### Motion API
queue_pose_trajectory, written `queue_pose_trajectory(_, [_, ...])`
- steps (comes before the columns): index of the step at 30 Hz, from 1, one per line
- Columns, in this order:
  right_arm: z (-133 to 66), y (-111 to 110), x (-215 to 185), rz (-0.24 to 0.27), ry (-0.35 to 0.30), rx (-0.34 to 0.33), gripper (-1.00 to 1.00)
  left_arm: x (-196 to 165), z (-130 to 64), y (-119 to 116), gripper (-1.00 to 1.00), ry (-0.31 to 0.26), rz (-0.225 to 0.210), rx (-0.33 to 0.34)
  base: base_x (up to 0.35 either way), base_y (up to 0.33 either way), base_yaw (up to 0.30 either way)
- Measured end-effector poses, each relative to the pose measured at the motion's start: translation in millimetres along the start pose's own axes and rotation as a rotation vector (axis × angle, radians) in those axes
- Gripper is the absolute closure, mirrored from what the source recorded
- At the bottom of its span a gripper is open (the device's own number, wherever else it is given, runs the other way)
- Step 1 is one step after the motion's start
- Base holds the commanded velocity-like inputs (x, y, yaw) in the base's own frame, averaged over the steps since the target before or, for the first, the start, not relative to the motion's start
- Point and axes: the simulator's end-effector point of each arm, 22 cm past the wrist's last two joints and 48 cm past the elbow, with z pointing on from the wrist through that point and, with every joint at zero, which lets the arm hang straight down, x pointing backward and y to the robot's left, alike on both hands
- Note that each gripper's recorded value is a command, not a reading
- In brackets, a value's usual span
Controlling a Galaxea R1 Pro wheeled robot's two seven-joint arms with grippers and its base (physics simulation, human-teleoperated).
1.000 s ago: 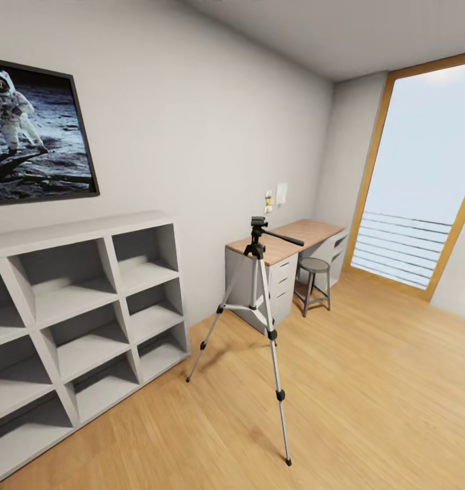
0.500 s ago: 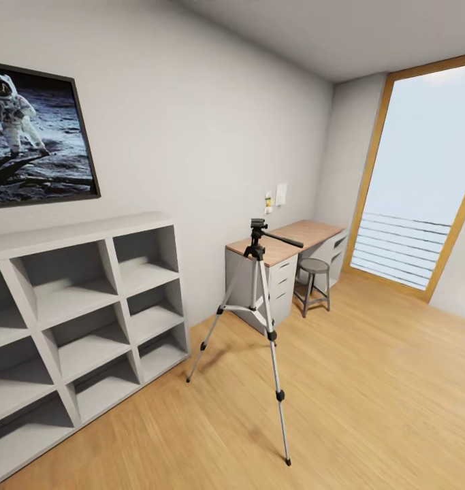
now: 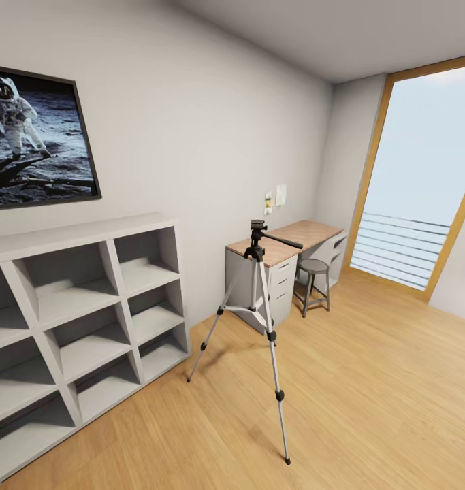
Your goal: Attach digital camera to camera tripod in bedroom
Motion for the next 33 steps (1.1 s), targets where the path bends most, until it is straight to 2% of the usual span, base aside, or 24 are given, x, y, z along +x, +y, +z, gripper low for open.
queue_pose_trajectory(16, [-1.4, 0.7, 0.8, -0.002, -0.003, 0.001, -1.00, -0.1, -1.4, 0.8, 1.00, -0.001, -0.001, -0.001, 0.010, 0.000, 0.000])
queue_pose_trajectory(26, [-1.4, 2.0, 0.9, -0.002, -0.002, 0.005, -1.00, 2.5, -1.6, 0.5, 1.00, 0.009, 0.019, -0.001, 0.270, 0.000, 0.000])
queue_pose_trajectory(28, [-0.9, 9.4, 0.3, -0.002, -0.003, -0.004, -1.00, 3.1, -1.6, 0.7, 1.00, 0.012, 0.030, -0.002, 0.327, 0.000, 0.000])
queue_pose_trajectory(33, [-0.8, 11.7, 1.2, -0.001, 0.001, -0.007, -1.00, 3.3, -1.6, 0.6, 1.00, 0.012, 0.033, -0.001, 0.329, 0.000, 0.000])
